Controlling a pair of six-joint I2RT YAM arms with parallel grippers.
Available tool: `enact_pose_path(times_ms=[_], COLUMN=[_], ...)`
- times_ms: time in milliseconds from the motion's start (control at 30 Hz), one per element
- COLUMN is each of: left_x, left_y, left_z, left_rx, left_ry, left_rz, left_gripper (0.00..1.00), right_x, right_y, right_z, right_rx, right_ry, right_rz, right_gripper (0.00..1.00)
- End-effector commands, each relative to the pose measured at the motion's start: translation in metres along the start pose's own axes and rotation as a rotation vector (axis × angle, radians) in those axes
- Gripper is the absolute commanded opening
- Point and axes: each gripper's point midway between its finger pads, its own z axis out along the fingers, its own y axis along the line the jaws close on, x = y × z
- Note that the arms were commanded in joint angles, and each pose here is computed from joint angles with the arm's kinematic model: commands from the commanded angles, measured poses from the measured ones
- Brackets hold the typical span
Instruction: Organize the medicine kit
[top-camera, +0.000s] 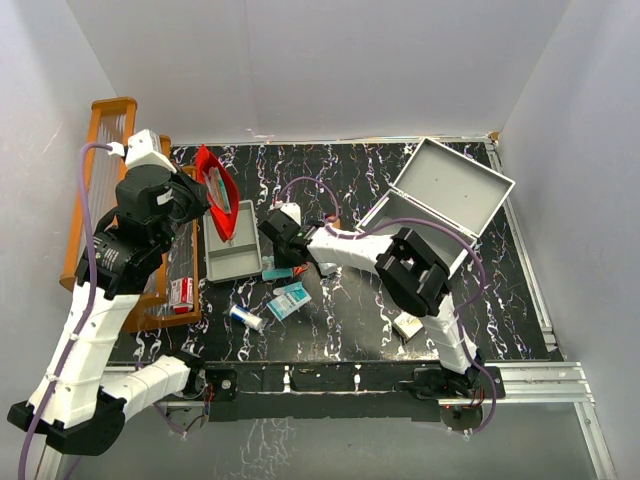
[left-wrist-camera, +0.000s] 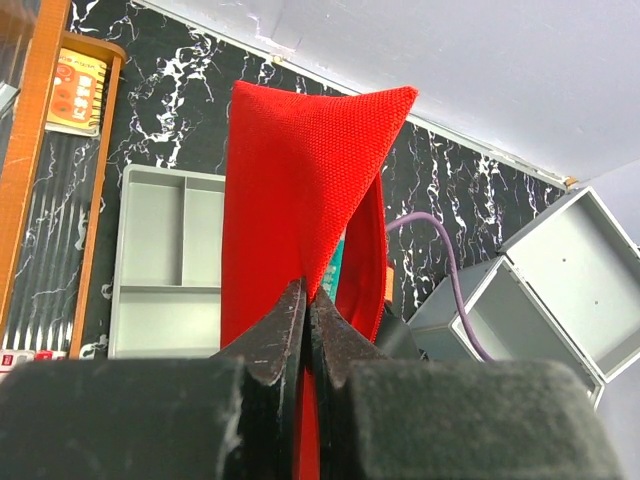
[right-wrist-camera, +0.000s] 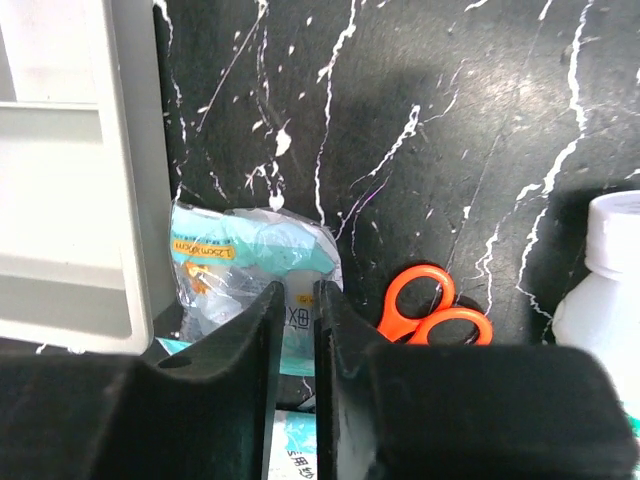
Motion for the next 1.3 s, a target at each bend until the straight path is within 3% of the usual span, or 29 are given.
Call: enact_pose_path(times_ms=[0, 133, 400, 567, 867, 1267], left_x=[-0.011, -0.009, 0.006, 0.05, 0.134, 0.187], left_y=[0.004, 0.005, 0.004, 0.002, -0.031, -0.067], left_z=[-0.008, -0.008, 0.002, 0.02, 0.021, 0.028], left_rx=[-0.007, -0.006, 0.022, 0.094, 0.367, 0.549], left_ry=[-0.048, -0.043, -0.024, 0.066, 0.278, 0.511], left_rz=[-0.015, -0.013, 0.025, 0.052, -0.156, -0.363], left_gripper=[0.0, 0.0, 0.0, 0.0, 0.0, 0.0], right_x=[-0.005, -0.016, -0.049, -0.051, -0.022, -0.01], right_y=[-0.021, -0.016, 0.002, -0.018, -0.07, -0.081], right_z=[0.003, -0.006, -0.054, -0.093, -0.153, -0.224], right_rx=[0.141, 0.11, -0.041, -0.074, -0.083, -0.234], right_ry=[-0.027, -0.072, -0.214, -0.277, -0.336, -0.37], right_rz=[-0.012, 0.001, 0.089, 0.17, 0.236, 0.397], right_gripper=[0.09, 0.0, 0.0, 0.0, 0.0, 0.0])
